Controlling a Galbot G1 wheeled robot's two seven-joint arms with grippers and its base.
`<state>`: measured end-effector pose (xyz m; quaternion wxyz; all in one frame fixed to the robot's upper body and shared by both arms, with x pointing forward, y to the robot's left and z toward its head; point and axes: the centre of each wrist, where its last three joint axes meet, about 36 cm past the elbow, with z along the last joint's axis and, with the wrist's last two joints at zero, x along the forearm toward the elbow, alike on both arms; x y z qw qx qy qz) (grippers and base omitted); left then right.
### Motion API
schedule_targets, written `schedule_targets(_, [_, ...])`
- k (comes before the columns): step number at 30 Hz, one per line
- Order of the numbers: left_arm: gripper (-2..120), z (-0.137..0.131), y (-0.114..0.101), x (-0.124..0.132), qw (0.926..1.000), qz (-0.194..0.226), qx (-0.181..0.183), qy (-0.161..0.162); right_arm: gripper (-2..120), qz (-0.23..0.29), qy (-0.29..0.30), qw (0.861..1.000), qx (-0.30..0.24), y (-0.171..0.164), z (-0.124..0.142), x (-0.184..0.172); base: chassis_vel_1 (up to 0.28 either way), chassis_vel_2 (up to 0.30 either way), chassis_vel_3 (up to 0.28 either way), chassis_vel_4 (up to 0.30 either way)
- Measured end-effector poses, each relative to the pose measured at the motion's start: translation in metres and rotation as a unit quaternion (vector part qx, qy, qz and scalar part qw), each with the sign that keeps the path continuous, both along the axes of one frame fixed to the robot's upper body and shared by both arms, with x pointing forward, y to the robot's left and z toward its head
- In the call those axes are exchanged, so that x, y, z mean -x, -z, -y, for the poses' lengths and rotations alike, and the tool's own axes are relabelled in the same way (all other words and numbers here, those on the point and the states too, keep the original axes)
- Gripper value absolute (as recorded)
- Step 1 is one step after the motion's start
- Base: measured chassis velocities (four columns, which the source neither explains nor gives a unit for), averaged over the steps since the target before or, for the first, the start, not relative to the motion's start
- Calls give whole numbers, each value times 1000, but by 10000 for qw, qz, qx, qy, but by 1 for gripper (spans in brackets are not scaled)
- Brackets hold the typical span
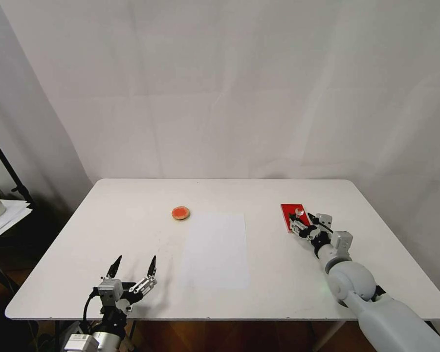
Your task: Pick up the stamp from the ink pad and place it onto another ink pad.
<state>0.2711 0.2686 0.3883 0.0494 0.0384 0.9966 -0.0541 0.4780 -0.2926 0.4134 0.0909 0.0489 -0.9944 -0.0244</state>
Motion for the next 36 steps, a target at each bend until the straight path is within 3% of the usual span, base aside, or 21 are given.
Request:
schedule_targets(11, [100,0,0,0,10000,0,0,0,11,12,-82,10000,30,3,-4,4,0,0,0,0])
schedule_targets(13, [100,0,0,0,10000,0,0,0,8,12,-83,10000,41,3,-4,4,0,0,0,0])
schedule_targets(23, [100,0,0,0,10000,0,0,0,9,9,-90,9999,71,4,-3,4,0,0,0,0])
schedule_targets(27, [100,0,0,0,10000,1,0,0,9,171,-190,9996,90,-11,-2,5,0,0,0,0])
schedule_targets(30, [100,0,0,0,10000,0,0,0,9,432,-449,9980,100,-30,-1,3,0,0,0,0])
schedule_targets(36, [100,0,0,0,10000,0,0,0,9,744,-1842,9800,129,-42,-27,2,0,0,0,0])
